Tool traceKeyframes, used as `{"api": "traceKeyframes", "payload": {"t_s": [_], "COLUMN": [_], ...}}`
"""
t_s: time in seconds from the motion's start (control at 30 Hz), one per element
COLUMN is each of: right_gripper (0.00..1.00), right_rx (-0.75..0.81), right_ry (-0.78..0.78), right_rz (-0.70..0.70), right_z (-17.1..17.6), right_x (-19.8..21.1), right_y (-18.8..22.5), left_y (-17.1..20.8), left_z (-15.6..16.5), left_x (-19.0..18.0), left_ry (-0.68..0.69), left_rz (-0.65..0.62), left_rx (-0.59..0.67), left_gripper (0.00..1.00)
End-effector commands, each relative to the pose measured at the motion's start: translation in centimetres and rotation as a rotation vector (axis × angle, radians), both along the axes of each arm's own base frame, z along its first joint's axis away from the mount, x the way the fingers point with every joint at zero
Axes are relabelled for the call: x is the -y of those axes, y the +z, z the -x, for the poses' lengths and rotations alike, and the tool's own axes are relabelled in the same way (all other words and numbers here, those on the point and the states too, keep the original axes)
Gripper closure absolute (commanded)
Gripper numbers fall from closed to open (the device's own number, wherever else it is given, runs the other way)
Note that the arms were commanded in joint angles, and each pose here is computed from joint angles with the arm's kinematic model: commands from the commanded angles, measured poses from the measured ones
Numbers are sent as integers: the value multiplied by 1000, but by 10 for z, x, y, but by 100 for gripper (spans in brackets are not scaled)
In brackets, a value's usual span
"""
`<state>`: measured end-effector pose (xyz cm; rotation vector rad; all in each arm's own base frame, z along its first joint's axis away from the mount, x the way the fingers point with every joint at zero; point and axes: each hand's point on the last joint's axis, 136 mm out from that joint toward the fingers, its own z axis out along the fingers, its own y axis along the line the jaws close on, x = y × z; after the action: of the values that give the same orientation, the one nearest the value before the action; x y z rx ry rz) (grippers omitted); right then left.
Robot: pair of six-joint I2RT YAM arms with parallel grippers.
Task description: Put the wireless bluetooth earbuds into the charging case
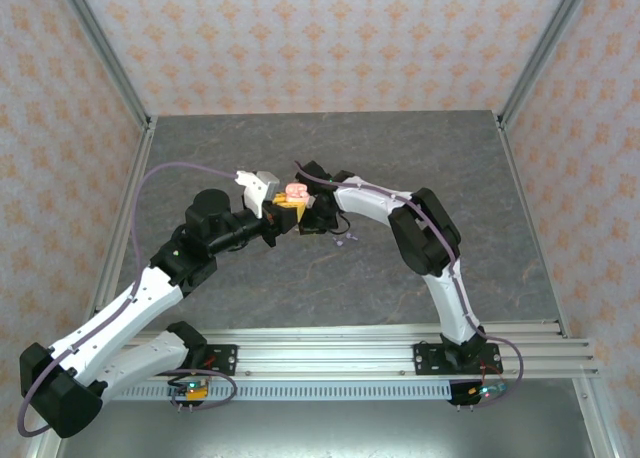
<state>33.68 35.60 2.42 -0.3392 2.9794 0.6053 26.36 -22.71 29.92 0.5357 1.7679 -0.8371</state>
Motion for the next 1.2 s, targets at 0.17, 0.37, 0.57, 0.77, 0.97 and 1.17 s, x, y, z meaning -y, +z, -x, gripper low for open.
{"api": "traceKeyframes", "payload": {"t_s": [0.17, 0.37, 0.57, 0.77, 0.97, 1.17], "right_gripper": [88, 88, 88, 86, 84, 78], "right_rx": [58, 78, 83, 109, 143, 124], "right_ry": [-49, -65, -55, -44, -38, -38], "right_rz": [100, 107, 94, 95, 73, 0], "right_z": [-18, -27, -33, -34, -30, -24], "right_x": [12, 9, 2, 4, 9, -1], "right_y": [-7, -4, -2, 14, 41, 55], "left_y": [19, 19, 19, 19, 21, 23], "left_z": [2, 3, 3, 3, 5, 5], "left_x": [3, 2, 1, 1, 1, -2], "left_ry": [-23, -21, -20, -17, -18, -10], "left_rz": [14, 11, 7, 9, 10, 11], "left_rx": [37, 42, 41, 41, 49, 61], "left_gripper": [84, 85, 85, 85, 85, 85]}}
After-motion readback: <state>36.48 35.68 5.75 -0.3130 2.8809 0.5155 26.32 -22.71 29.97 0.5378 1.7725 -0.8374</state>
